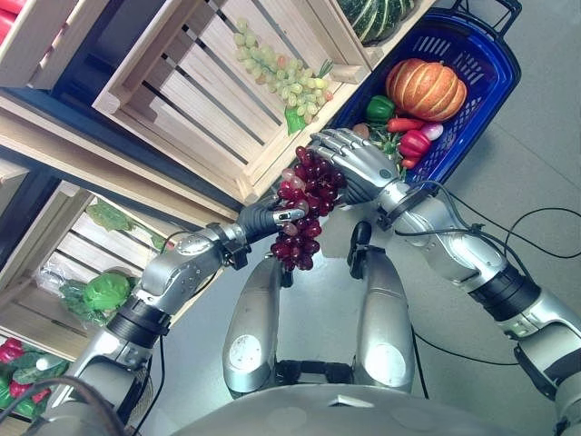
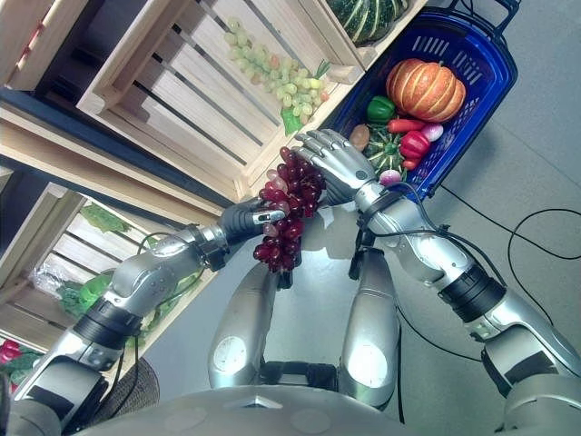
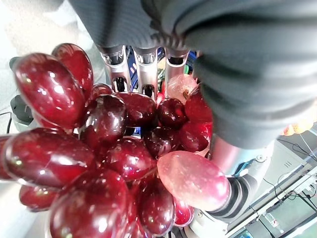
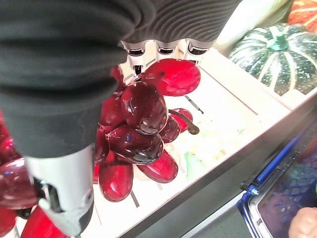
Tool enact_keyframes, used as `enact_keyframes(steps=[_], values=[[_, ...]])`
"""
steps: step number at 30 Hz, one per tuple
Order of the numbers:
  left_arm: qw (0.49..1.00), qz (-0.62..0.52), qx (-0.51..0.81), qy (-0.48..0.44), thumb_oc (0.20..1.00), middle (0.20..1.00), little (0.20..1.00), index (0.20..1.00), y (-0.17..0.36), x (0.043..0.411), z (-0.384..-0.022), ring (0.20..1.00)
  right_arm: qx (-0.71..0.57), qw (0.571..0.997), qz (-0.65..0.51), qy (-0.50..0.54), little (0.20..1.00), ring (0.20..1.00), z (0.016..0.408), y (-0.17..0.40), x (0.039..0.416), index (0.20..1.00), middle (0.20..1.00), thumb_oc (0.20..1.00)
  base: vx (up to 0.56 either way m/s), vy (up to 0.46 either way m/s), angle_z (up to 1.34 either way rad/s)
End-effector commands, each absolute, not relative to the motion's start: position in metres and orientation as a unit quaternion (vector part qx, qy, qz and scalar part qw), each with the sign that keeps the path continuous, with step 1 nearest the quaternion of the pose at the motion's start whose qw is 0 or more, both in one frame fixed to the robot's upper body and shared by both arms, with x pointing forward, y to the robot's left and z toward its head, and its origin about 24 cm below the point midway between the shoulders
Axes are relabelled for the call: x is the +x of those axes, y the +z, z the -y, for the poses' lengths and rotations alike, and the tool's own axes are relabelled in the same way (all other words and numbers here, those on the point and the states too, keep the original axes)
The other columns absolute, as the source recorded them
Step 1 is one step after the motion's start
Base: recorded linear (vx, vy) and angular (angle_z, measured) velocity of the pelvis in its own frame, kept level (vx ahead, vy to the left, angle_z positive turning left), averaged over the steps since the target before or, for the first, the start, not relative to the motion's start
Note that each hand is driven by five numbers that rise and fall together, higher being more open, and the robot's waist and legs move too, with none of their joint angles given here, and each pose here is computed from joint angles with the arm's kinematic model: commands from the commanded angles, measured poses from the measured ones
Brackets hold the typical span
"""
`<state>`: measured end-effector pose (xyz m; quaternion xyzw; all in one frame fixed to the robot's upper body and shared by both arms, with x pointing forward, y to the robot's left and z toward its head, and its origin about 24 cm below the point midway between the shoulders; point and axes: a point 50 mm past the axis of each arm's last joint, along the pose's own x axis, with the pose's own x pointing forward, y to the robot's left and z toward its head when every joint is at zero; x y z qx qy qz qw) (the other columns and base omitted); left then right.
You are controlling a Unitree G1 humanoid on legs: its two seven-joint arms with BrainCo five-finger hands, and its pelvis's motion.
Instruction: Pick up fruits and vegetables into the basket
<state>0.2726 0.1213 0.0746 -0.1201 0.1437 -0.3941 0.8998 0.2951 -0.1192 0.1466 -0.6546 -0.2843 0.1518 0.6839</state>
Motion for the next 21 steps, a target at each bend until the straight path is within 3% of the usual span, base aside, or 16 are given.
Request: enact_keyframes(steps=[1,13,21], values=[[0.868,-0.074,-0.157,-0.465,0.2,0.2,0.2,0.2,0.105,0.254,-0.099,0.2,-0.601,0.674,0.405,0.14,1.0,1.0,0.09,0.185,0.277,1.0,1.0,1.0,0.0,0.0,0.0],[0.868,-0.071,-0.156,-0.467,0.2,0.2,0.2,0.2,0.108,0.253,-0.099,0.2,-0.561,0.678,0.441,0.177,1.0,1.0,0.08,0.192,0.264,1.0,1.0,1.0,0.0,0.0,0.0],[0.855,-0.08,-0.152,-0.489,0.2,0.2,0.2,0.2,0.108,0.25,-0.094,0.2,-0.53,0.642,0.503,0.234,1.0,1.0,0.063,0.2,0.247,1.0,1.0,1.0,0.0,0.0,0.0]])
